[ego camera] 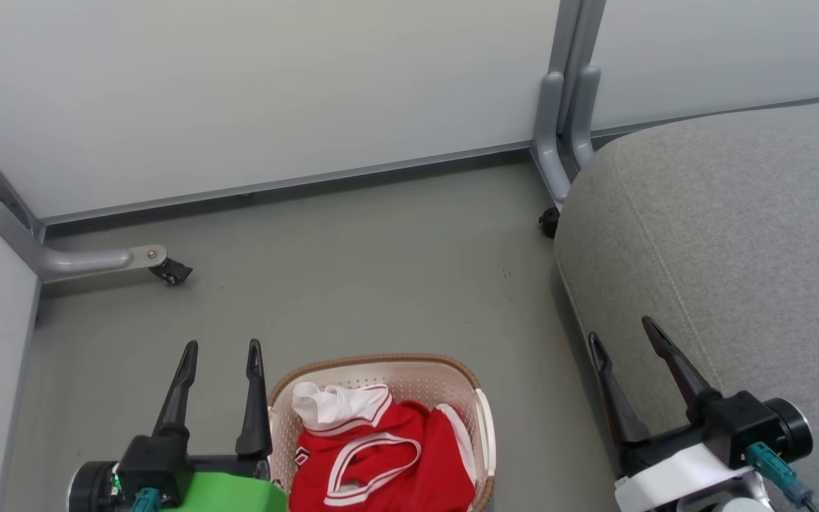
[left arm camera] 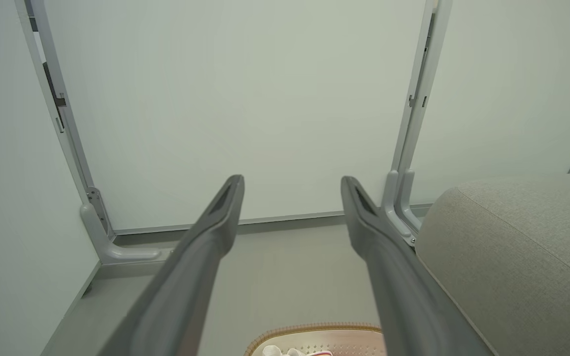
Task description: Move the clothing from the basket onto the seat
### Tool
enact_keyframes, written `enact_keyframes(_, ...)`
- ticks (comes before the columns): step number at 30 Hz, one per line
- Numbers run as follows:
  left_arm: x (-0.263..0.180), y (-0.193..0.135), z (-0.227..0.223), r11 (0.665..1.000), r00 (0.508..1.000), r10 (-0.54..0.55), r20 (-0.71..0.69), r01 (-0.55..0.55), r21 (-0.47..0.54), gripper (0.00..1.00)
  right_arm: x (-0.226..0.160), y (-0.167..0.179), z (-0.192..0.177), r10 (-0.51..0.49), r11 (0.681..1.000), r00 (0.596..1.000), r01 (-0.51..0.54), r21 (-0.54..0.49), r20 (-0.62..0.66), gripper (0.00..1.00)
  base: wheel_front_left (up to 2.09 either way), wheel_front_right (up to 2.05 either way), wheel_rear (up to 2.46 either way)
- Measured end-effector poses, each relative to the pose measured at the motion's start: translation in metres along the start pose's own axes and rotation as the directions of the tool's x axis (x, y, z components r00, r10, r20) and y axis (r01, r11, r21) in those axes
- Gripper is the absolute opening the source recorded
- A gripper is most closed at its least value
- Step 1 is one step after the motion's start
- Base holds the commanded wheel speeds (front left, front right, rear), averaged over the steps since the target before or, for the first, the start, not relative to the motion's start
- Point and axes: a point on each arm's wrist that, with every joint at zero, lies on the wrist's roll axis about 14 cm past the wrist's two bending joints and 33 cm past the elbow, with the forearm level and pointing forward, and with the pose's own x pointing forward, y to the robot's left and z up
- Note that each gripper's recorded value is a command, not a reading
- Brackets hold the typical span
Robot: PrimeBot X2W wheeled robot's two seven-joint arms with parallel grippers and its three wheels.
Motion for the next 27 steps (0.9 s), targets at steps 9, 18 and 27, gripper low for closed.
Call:
enact_keyframes(9,-0.001,-0.004,0.009,0.998,0.999,-0.017,0.038,0.014,0.064,1.00,-0.002,0.008,0.004,0.033,0.998,0.999,-0.032,-0.058,0.015,1.00,0.00,0.00,0.00)
enact_keyframes(18,-0.003,-0.004,0.010,0.997,0.999,-0.018,0.041,0.015,0.072,1.00,-0.004,0.009,0.006,0.032,0.998,0.999,-0.031,-0.060,0.020,1.00,0.00,0.00,0.00)
enact_keyframes(27,-0.003,-0.007,0.008,0.997,0.999,-0.030,0.035,0.027,0.077,1.00,-0.004,0.009,0.005,0.032,0.998,0.999,-0.031,-0.059,0.016,1.00,0.00,0.00,0.00)
